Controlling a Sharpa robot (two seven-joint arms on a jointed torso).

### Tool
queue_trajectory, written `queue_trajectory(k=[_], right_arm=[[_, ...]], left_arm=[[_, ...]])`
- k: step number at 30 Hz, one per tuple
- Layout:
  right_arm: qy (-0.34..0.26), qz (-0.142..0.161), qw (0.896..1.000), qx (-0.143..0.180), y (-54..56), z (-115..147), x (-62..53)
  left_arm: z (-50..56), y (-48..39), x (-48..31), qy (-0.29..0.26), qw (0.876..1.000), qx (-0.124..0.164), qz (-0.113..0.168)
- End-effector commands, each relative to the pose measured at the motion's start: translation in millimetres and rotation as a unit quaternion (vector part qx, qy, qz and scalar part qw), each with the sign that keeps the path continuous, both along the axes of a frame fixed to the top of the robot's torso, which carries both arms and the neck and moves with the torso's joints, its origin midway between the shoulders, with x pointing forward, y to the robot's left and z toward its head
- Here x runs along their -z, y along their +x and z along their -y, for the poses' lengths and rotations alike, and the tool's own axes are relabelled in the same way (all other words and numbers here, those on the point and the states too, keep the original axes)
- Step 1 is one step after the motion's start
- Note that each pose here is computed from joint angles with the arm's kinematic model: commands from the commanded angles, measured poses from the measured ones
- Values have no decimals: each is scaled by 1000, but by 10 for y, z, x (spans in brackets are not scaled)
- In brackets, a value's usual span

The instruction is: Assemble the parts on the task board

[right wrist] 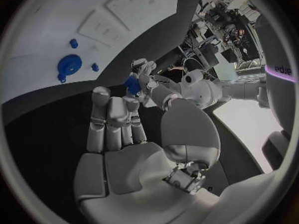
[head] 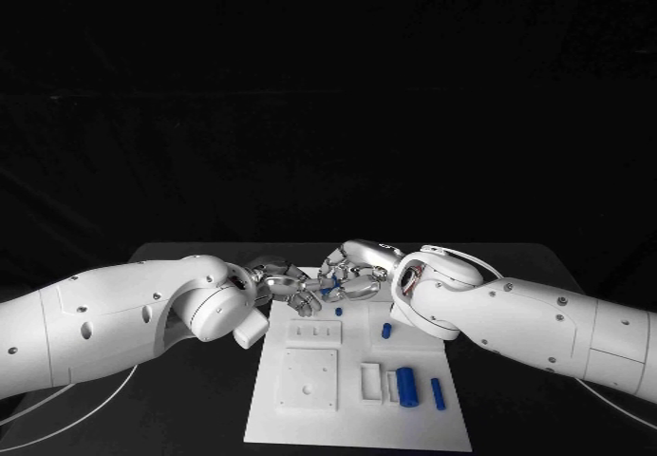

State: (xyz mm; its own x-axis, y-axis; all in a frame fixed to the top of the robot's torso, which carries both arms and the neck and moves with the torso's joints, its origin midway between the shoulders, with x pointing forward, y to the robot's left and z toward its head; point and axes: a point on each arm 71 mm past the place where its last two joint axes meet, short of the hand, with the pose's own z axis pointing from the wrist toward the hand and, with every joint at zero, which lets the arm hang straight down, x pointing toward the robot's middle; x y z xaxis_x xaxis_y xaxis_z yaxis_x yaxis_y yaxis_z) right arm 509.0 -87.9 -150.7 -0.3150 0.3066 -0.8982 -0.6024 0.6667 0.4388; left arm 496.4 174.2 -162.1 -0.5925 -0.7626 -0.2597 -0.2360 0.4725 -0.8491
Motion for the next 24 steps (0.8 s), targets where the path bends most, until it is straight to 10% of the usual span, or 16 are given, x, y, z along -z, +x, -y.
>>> queue_trajectory(k=[1,24], right_arm=[[-9,-8,1000,-7,-19,-31,40],[-12,-17,1000,-14,-61,-74,112]], left_arm=[[62,-10,-39,-11,1000,22,8],[82,6,-37,-22,1000,21,1]])
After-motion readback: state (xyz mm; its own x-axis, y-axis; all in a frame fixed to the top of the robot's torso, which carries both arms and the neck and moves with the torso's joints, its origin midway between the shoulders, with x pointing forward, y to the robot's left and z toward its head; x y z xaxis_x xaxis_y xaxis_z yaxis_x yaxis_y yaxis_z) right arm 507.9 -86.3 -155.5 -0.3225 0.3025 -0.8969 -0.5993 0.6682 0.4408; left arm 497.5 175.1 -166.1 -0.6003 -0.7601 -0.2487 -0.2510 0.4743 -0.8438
